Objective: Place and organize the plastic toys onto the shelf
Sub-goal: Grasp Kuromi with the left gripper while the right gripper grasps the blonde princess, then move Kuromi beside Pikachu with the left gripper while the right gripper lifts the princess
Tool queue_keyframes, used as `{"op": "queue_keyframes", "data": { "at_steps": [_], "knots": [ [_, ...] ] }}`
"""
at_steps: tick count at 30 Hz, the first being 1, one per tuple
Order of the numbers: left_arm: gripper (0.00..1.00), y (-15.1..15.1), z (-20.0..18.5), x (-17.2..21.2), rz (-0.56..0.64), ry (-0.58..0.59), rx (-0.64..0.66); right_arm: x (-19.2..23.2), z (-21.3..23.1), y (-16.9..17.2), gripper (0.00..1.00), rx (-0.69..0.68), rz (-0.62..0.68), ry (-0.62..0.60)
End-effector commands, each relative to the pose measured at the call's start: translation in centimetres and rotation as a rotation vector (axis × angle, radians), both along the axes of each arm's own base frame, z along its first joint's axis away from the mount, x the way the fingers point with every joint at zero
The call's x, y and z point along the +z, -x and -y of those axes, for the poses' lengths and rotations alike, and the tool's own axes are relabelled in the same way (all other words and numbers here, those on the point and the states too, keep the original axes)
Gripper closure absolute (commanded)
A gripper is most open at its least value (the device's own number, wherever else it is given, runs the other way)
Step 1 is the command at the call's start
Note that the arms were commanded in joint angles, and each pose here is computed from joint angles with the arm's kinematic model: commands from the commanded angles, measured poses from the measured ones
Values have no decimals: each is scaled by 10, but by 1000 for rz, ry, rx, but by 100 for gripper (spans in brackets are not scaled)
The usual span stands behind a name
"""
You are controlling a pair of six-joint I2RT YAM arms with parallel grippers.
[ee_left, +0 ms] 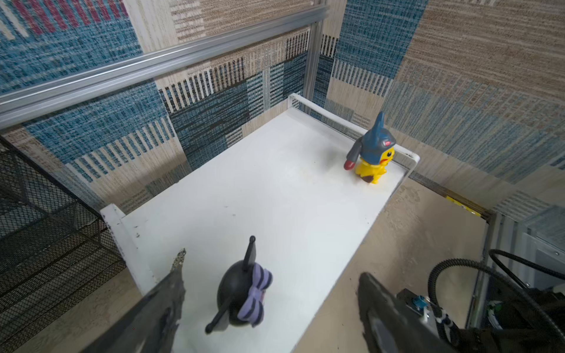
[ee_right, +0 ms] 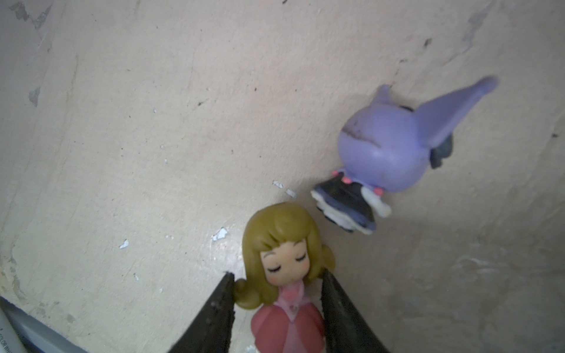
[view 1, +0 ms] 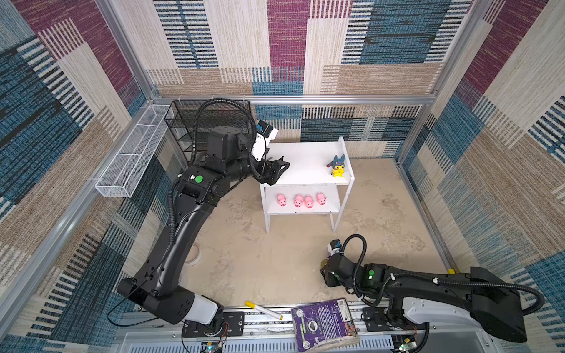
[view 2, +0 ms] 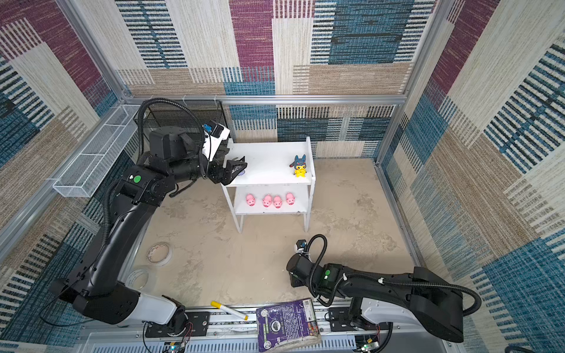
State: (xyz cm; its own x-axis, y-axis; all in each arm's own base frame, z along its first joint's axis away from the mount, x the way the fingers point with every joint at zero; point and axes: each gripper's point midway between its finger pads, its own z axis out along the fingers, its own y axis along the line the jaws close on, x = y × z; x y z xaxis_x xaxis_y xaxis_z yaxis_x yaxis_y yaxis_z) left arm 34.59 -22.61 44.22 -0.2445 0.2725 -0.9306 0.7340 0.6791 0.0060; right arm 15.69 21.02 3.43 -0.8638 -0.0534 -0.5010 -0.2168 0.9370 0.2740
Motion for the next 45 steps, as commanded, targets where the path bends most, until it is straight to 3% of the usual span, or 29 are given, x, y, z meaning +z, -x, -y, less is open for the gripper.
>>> {"op": "queue_keyframes", "data": {
  "at_steps": [1, 9, 27, 38, 45],
  "knots": [
    [14, 8, 4, -10, -47, -21, -80, 2, -5, -4, 53, 28, 17, -13],
    [16, -7, -2, -27, -76, -42, -54, 9, -10, -9, 53, 50, 37, -14],
    [39, -13, 2, -42, -124, -44, -91, 12, -16, -11, 68, 89, 46, 1],
    [42, -15, 2, -48, -134, -54, -93, 36, -27, -15, 73, 170, 130, -40],
    [55, -14, 4, -48, -140, -48, -101, 63, -31, -15, 73, 213, 204, -100]
  ]
}}
